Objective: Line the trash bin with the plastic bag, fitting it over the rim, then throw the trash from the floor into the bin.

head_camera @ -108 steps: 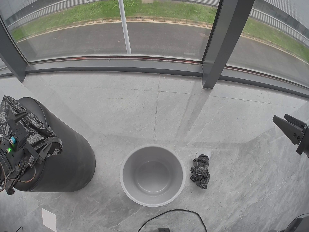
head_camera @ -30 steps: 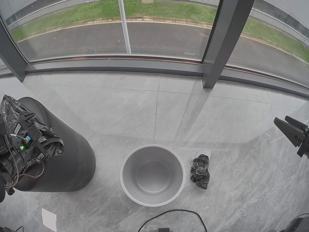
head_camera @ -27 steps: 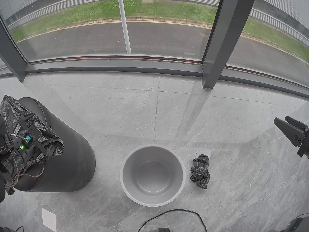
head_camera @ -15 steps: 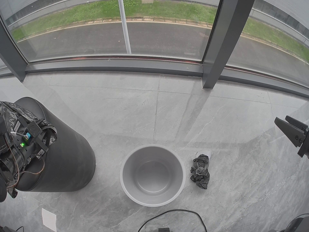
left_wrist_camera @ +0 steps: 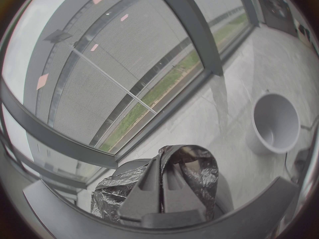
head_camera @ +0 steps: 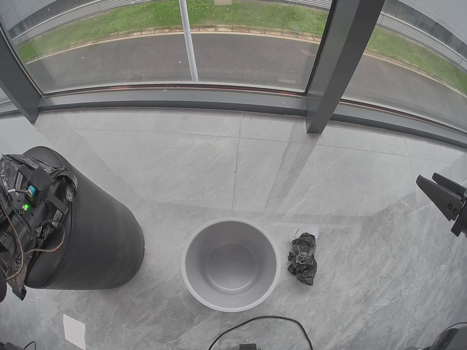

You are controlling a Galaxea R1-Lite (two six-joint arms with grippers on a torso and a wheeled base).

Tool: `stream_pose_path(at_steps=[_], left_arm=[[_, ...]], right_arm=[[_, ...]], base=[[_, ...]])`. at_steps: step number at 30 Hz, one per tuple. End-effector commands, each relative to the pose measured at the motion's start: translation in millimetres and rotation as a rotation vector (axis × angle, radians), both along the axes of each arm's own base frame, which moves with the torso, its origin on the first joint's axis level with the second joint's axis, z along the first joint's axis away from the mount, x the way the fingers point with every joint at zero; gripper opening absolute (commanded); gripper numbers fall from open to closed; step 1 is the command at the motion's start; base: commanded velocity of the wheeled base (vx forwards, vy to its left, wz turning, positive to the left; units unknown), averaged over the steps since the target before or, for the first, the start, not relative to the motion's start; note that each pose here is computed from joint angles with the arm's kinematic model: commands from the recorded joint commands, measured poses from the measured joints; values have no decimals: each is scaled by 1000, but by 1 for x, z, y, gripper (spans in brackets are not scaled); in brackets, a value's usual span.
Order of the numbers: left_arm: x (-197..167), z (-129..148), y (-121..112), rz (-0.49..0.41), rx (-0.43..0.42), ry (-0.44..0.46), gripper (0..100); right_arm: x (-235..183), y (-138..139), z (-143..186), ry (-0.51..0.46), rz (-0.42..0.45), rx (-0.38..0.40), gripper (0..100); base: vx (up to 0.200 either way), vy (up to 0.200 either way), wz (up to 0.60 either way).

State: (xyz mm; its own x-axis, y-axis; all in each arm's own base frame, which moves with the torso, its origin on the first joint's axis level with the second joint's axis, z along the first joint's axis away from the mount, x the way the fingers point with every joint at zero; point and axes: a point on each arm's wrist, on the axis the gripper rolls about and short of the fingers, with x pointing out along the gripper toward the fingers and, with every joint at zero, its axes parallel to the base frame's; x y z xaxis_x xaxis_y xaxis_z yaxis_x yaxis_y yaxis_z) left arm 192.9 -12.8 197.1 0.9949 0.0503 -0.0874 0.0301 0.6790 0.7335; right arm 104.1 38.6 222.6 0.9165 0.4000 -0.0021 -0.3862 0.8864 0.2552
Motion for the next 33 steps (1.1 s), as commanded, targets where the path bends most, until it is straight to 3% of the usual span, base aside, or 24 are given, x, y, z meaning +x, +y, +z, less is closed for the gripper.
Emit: stream_pose_path(at_steps=[1,3,4,8,12,15,18,19,20,21,22,24,26,28,30,33], left_arm=[[-7,36,-5,-27,-175,-177,0],[-8,42,-5,-29,-214,-203,0],[-10,55,-4,-35,-325,-254,0],[-11,70,-5,-53,-499,-309,0],[-9,75,-6,-69,-597,-325,0],[-9,83,-17,-134,-747,-323,0],[-10,94,-23,-166,-914,-296,0],[-10,94,-23,-166,-914,-296,0],[-12,104,-24,-173,-1037,-269,0],[-12,104,-24,-173,-1037,-269,0],[-18,118,-26,-197,-1166,-239,0],[-25,127,-30,-217,-1251,-190,0],[-28,130,-32,-227,-1281,-166,0],[-42,141,-38,-290,-1354,-117,0],[-51,147,-43,-349,-1373,-94,0],[-71,165,-56,-501,-1407,-45,0]], right_arm=[[2,2,2,-3,6,-6,100],[3,3,2,1,10,-7,100],[5,8,3,14,44,-12,100],[17,24,2,54,92,-35,100],[38,47,3,91,66,-64,100],[55,77,4,120,78,-84,100],[64,97,9,119,124,-88,100],[64,97,9,119,124,-88,100],[67,107,11,119,153,-92,100],[67,107,11,119,153,-92,100],[68,116,15,110,177,-88,100],[68,124,18,102,199,-86,100],[67,127,19,100,213,-85,100],[65,137,18,102,248,-94,100],[64,143,16,107,270,-101,100],[63,154,8,131,314,-126,100]], base=[[0,0,0],[0,0,0],[0,0,0],[0,0,0],[0,0,0],[0,0,0],[0,0,0],[0,0,0],[0,0,0],[0,0,0],[0,0,0],[0,0,0],[0,0,0],[0,0,0],[0,0,0],[0,0,0]])
